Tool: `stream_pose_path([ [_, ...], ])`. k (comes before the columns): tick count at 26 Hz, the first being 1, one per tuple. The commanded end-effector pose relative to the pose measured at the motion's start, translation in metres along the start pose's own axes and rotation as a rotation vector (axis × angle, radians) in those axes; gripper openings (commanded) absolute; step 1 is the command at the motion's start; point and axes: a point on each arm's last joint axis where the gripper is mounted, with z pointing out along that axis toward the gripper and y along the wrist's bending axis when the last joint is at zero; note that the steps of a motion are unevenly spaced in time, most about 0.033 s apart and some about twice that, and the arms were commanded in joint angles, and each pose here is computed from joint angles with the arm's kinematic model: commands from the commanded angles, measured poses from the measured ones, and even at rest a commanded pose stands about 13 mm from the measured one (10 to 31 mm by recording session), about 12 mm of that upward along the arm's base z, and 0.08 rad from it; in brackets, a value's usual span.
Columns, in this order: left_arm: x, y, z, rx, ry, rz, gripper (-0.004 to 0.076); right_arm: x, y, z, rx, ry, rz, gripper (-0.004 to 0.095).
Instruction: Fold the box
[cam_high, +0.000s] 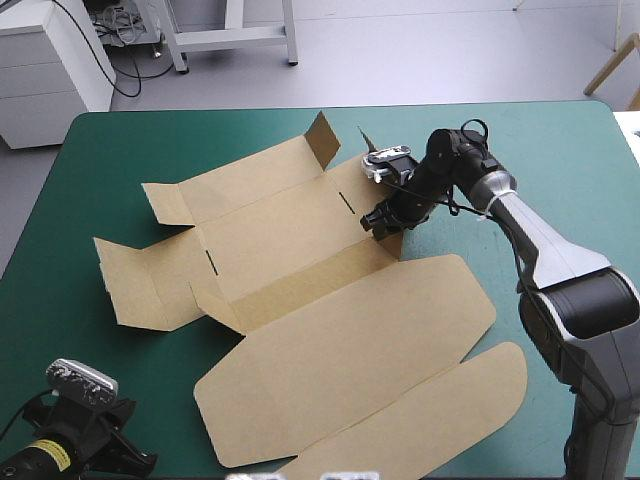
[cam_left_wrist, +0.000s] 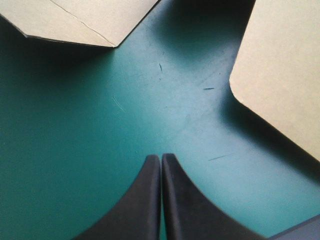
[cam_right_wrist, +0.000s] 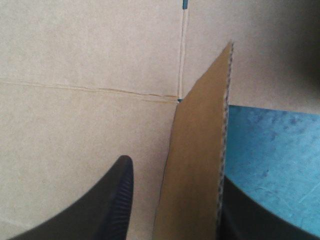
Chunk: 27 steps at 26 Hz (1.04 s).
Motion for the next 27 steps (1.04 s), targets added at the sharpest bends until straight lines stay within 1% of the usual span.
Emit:
stream_pose_path([
  [1,-0.008,0.001,-0.003,-0.004,-0.051,-0.013,-0.001,-0.005,0.009,-0.032,0.011,-0.078,-0.024,0.0174],
  [4,-0.009,0.001,-0.003,-0.004,-0.058,-0.013,-0.001,-0.005,0.009,-0.032,0.016,-0.072,-0.024,-0.0023],
  [7,-0.009,0.001,-0.003,-0.011,-0.057,-0.01,-0.001,-0.005,0.008,-0.032,0.019,-0.081,-0.024,-0.0014],
  [9,-0.009,0.001,-0.003,-0.011,-0.055,-0.01,-0.001,-0.006,0.008,-0.032,0.026,-0.091,-0.057,-0.0014],
  [15,-0.009,0.001,-0.003,-0.011,-0.055,-0.01,-0.001,-0.01,0.007,-0.032,0.053,-0.13,-0.26,-0.0014],
  [17,-0.009,0.001,-0.003,-0.011,-0.055,-0.01,-0.001,-0.012,0.007,-0.033,0.064,-0.147,-0.358,-0.0014],
  [20,-0.009,0.001,-0.003,-0.011,-0.055,-0.01,-0.001,-0.015,0.009,-0.033,0.057,-0.178,-0.51,-0.0014],
  [21,-0.009,0.001,-0.003,-0.011,-0.055,-0.01,-0.001,-0.017,0.012,-0.034,0.038,-0.216,-0.6,-0.0014],
  [23,-0.009,0.001,-0.003,-0.007,-0.061,-0.011,-0.001,-0.023,0.017,-0.035,0.01,-0.292,-0.654,-0.0014],
  [24,-0.011,0.001,-0.004,-0.002,-0.076,-0.008,-0.001,-0.024,0.019,-0.036,-0.003,-0.311,-0.659,-0.0014],
  [27,-0.023,-0.002,-0.01,0.033,-0.192,0.002,-0.001,-0.025,0.025,-0.035,-0.025,-0.326,-0.69,-0.0014],
])
